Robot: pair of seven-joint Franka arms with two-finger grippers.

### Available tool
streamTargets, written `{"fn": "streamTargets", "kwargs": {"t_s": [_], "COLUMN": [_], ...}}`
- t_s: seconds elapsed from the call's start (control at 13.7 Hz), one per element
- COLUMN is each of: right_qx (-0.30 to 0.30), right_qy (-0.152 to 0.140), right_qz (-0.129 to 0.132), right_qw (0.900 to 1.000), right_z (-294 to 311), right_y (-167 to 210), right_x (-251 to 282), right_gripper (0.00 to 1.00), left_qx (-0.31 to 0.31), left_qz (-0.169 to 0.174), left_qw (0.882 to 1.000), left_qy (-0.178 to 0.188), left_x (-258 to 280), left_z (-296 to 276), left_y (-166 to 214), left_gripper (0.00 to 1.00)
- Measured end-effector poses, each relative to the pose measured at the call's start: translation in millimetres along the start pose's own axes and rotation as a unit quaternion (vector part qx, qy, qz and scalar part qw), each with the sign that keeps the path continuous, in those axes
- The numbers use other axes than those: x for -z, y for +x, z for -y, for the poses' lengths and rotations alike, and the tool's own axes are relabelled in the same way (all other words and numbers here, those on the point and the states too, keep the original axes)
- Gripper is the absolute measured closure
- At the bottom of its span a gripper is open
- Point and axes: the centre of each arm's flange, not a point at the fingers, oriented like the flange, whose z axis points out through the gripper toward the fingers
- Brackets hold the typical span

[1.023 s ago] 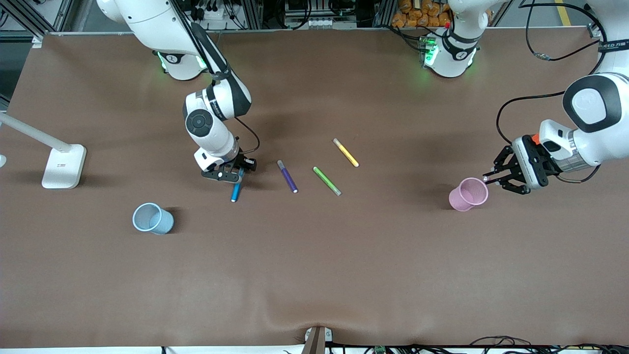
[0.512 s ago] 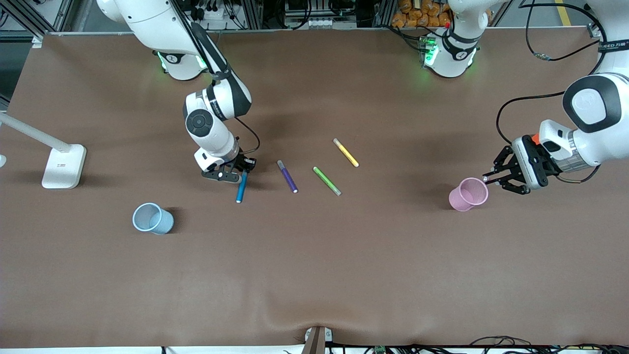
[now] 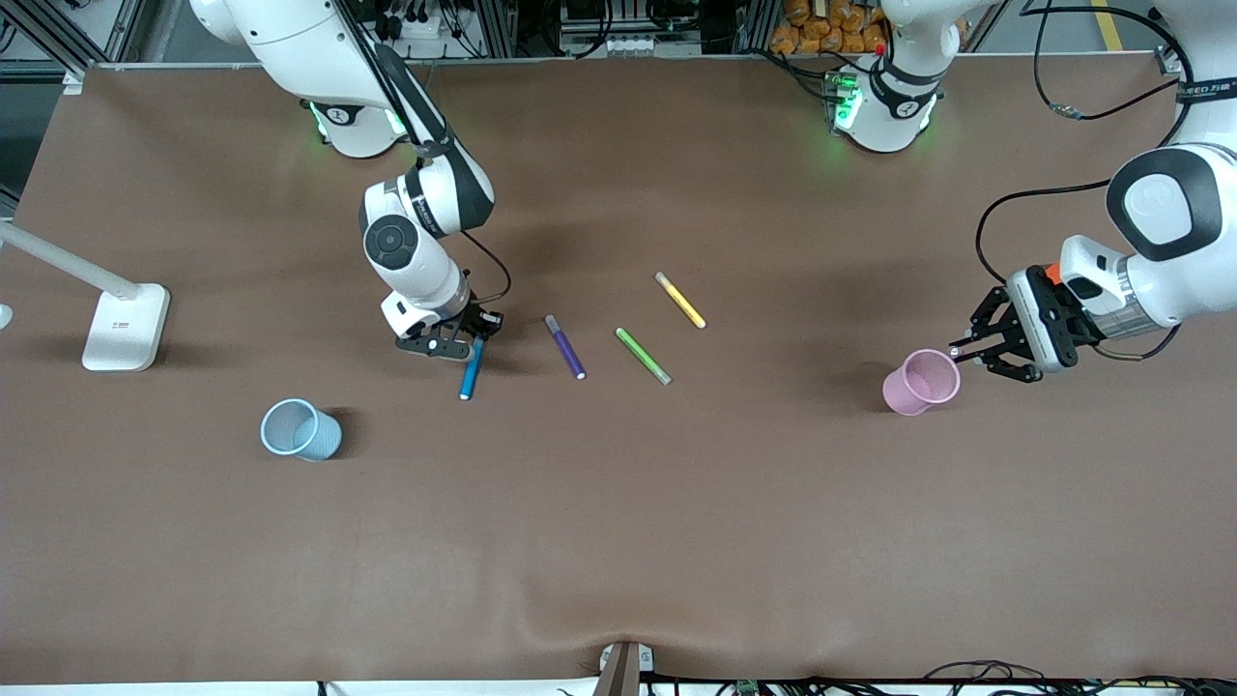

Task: Place pink and blue markers in matching cups
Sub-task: 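Hold the pink marker over the pink cup while the right gripper carries the blue marker, then lower the pink marker into the pink cup and open the left gripper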

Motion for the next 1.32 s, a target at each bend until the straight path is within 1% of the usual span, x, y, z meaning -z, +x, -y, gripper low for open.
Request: {"fn": "streamTargets", "kwargs": {"t_s": [0.22,0.29,0.37,0.44,0.58,0.66,0.88,1.02,1.32], "right_qx": [0.006,0.011,0.014,0.017,0.019,0.021,0.033,0.041,0.056], "right_qy": [0.024,0.027,0.027,0.025,0.020,0.016,-0.020,-0.044,-0.066], "right_qz": [-0.031,-0.032,-0.023,-0.005,0.043,0.060,0.087,0.110,0.165], "right_qw": [0.999,0.999,0.999,1.000,0.999,0.998,0.995,0.992,0.982], "right_z": [-20.9,-31.1,-40.4,-47.0,-54.1,-58.2,-76.1,-88.9,-122.6], "right_y": [37.4,48.0,57.7,66.8,85.4,95.9,119.4,128.7,143.1], "right_x": [41.6,55.9,70.1,84.7,115.3,131.5,171.9,194.1,213.0], "right_gripper": [0.85,0.85,0.85,0.85,0.85,0.85,0.85,0.85,0.85], "left_qx": [-0.002,-0.003,-0.003,-0.003,-0.015,-0.026,-0.039,-0.041,-0.039], "left_qz": [-0.001,-0.001,-0.001,-0.001,-0.003,-0.004,-0.010,-0.011,-0.013], "left_qw": [1.000,1.000,1.000,1.000,1.000,1.000,0.999,0.999,0.999], "left_qy": [0.003,0.003,0.001,-0.003,-0.004,-0.004,-0.009,-0.011,-0.021], "left_x": [2.9,2.3,0.4,-3.5,-14.2,-20.0,-34.6,-41.8,-54.6], "left_z": [1.5,1.5,1.6,2.2,7.8,12.5,26.5,29.7,30.3], "left_y": [2.4,2.7,2.4,0.9,-3.5,-4.4,-5.6,-3.6,-6.0], "left_gripper": [0.83,0.83,0.83,0.83,0.83,0.83,0.83,0.83,0.83]}}
